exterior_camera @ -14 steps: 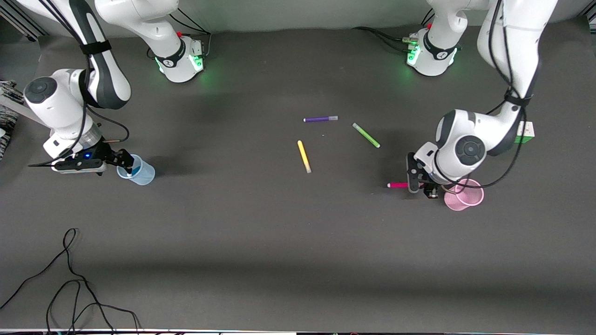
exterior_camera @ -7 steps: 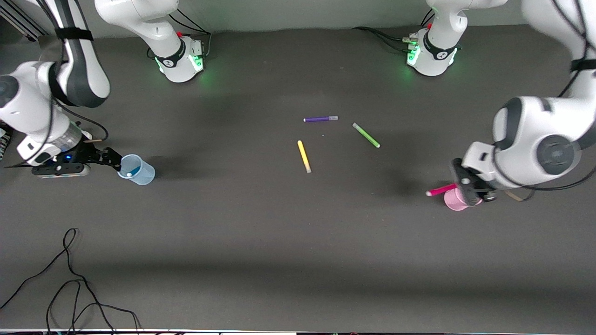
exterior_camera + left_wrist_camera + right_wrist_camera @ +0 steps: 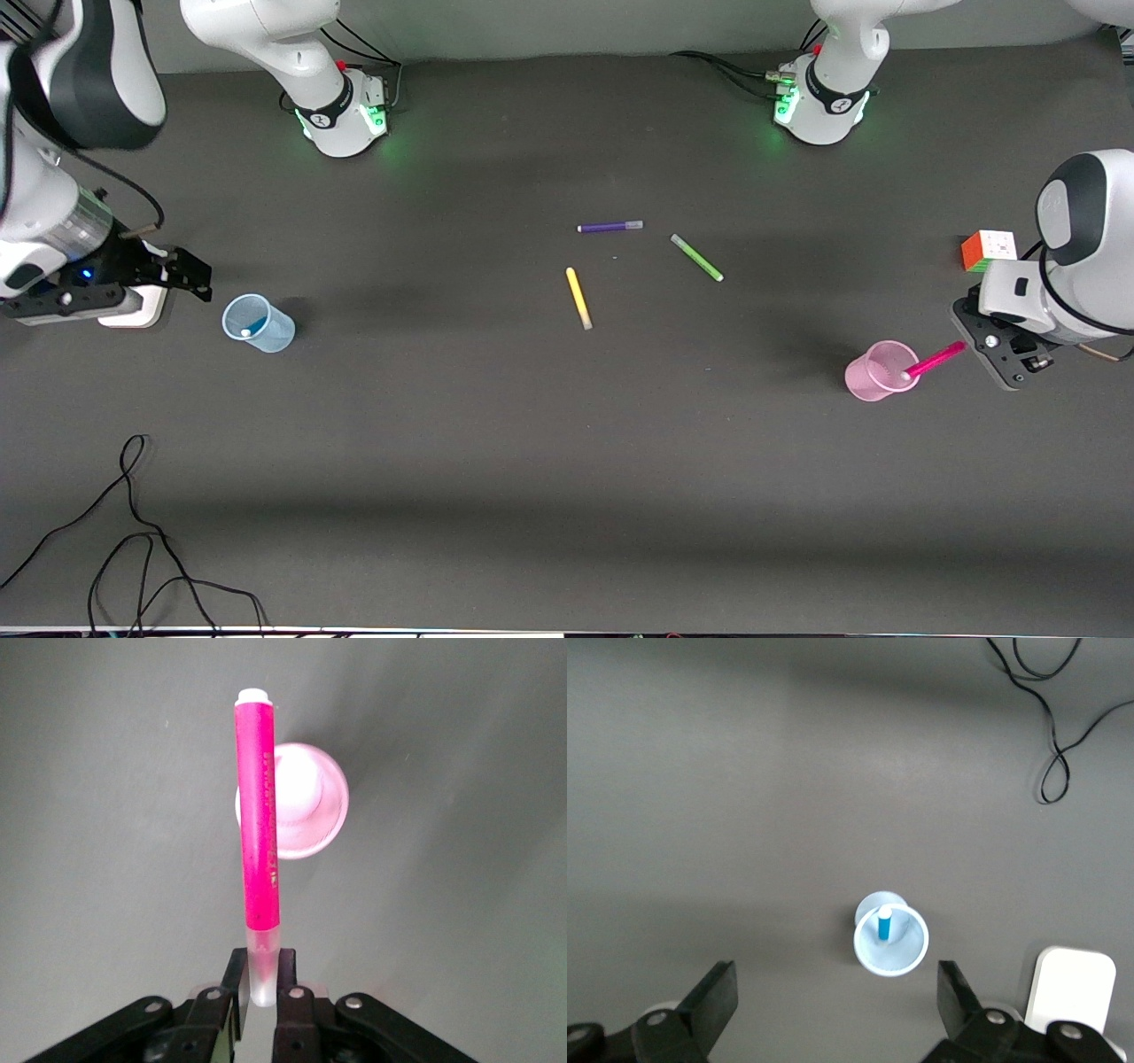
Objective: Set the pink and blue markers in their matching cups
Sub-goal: 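Lift the pink marker with the left gripper while the right gripper withdraws, then lower the pink marker into the pink cup and open the left gripper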
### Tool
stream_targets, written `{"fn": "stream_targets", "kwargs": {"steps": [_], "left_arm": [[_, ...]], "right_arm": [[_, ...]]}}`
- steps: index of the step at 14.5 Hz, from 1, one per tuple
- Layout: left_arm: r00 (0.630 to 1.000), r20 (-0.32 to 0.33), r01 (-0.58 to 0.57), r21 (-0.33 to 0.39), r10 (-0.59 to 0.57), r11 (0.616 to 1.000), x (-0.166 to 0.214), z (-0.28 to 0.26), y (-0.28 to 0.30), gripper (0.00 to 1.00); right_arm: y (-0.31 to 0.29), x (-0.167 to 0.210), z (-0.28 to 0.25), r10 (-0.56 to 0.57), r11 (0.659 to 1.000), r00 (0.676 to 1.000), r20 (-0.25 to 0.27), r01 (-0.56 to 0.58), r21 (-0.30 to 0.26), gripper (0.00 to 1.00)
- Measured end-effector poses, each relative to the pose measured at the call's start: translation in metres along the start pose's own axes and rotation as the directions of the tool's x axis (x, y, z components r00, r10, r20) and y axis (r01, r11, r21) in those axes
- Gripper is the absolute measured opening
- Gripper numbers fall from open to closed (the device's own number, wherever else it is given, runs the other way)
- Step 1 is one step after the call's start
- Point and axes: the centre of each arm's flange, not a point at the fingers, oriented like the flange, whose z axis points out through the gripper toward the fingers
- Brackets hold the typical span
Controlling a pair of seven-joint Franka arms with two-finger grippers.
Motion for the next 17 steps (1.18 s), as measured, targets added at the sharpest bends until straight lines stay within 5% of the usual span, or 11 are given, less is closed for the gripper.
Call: {"fn": "stream_targets", "kwargs": {"steps": [3, 6, 11, 17], "left_arm": [[0.993, 0.107, -0.046, 0.035, 0.042, 0.998, -0.001, 0.009, -0.004, 0.17], [0.975, 0.210, -0.079, 0.037, 0.070, 0.996, 0.008, 0.038, -0.008, 0.17], [0.945, 0.324, -0.067, 0.052, 0.047, 0.996, 0.061, 0.090, 0.004, 0.17], [0.925, 0.380, -0.053, 0.060, 0.026, 0.997, 0.087, 0.100, 0.021, 0.17]], "right_arm": [[-0.007, -0.010, -0.063, 0.039, 0.997, 0.999, 0.034, -0.041, 0.067, 1.00], [-0.001, -0.026, -0.108, 0.059, 0.991, 0.998, 0.001, -0.059, 0.123, 1.00], [-0.032, -0.028, -0.144, 0.005, 0.994, 0.997, -0.071, 0.003, 0.113, 1.00], [-0.029, -0.011, -0.114, 0.044, 0.993, 0.999, -0.009, -0.042, 0.109, 1.00]]}}
